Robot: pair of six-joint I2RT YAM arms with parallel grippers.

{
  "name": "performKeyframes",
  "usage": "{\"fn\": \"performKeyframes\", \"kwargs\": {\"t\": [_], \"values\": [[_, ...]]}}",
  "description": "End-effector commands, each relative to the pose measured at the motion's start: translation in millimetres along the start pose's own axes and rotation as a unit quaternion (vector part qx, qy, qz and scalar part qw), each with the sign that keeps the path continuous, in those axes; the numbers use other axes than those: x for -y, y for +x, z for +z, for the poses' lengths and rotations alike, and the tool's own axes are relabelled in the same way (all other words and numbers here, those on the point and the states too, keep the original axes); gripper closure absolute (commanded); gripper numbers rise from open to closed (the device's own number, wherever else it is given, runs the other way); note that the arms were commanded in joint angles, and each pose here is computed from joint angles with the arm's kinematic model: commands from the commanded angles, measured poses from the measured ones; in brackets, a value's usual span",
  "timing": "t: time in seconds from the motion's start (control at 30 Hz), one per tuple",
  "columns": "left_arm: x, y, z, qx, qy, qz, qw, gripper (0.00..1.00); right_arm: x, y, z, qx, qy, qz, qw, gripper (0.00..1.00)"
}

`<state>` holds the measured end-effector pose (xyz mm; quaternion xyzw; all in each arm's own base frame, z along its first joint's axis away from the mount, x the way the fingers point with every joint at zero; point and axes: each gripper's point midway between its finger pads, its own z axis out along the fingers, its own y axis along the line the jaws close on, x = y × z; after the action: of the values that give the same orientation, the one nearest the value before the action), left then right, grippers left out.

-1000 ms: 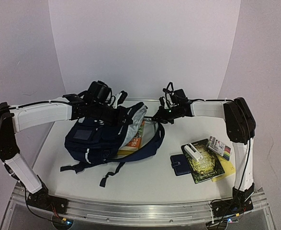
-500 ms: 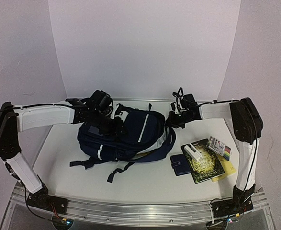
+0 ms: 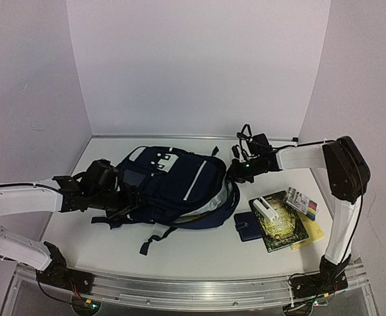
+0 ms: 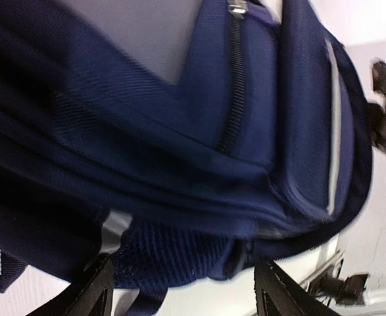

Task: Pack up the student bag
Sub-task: Adjust the student bag at the center of the board.

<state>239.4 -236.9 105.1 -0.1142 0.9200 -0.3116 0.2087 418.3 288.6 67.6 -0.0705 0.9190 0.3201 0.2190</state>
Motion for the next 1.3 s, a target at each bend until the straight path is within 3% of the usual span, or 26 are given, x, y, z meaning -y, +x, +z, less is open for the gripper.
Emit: {"fn": "performKeyframes", "kwargs": {"t": [0.0, 0.2, 0.5, 0.67, 0.83, 1.03, 1.27], "values": [[-15, -40, 20, 0.036, 0.030, -0.070, 0.996, 0.29, -69, 16, -12, -0.004, -0.081, -0.071, 0.994, 0.87], [-13, -94, 44, 0.045, 0.013, -0.039, 0.998, 0.30, -101, 58, -15, -0.038, -0.111, -0.123, 0.985, 0.74], [-41, -181, 43, 0.071, 0.008, -0.064, 0.995, 0.27, -176, 114, -31, -0.082, -0.203, -0.222, 0.950, 0.51], [-37, -202, 21, 0.088, 0.001, -0.034, 0.996, 0.24, -192, 102, -67, -0.071, -0.217, -0.267, 0.936, 0.33], [-7, -197, -2, 0.073, 0.038, 0.031, 0.996, 0.21, -146, 67, -86, -0.068, -0.179, -0.251, 0.949, 0.26], [38, -164, -16, 0.018, 0.080, 0.131, 0.988, 0.18, -71, 38, -67, -0.092, -0.060, -0.312, 0.944, 0.29], [53, -137, -12, -0.017, 0.085, 0.147, 0.985, 0.18, -67, 48, -22, -0.142, -0.111, -0.252, 0.951, 0.43]]}}
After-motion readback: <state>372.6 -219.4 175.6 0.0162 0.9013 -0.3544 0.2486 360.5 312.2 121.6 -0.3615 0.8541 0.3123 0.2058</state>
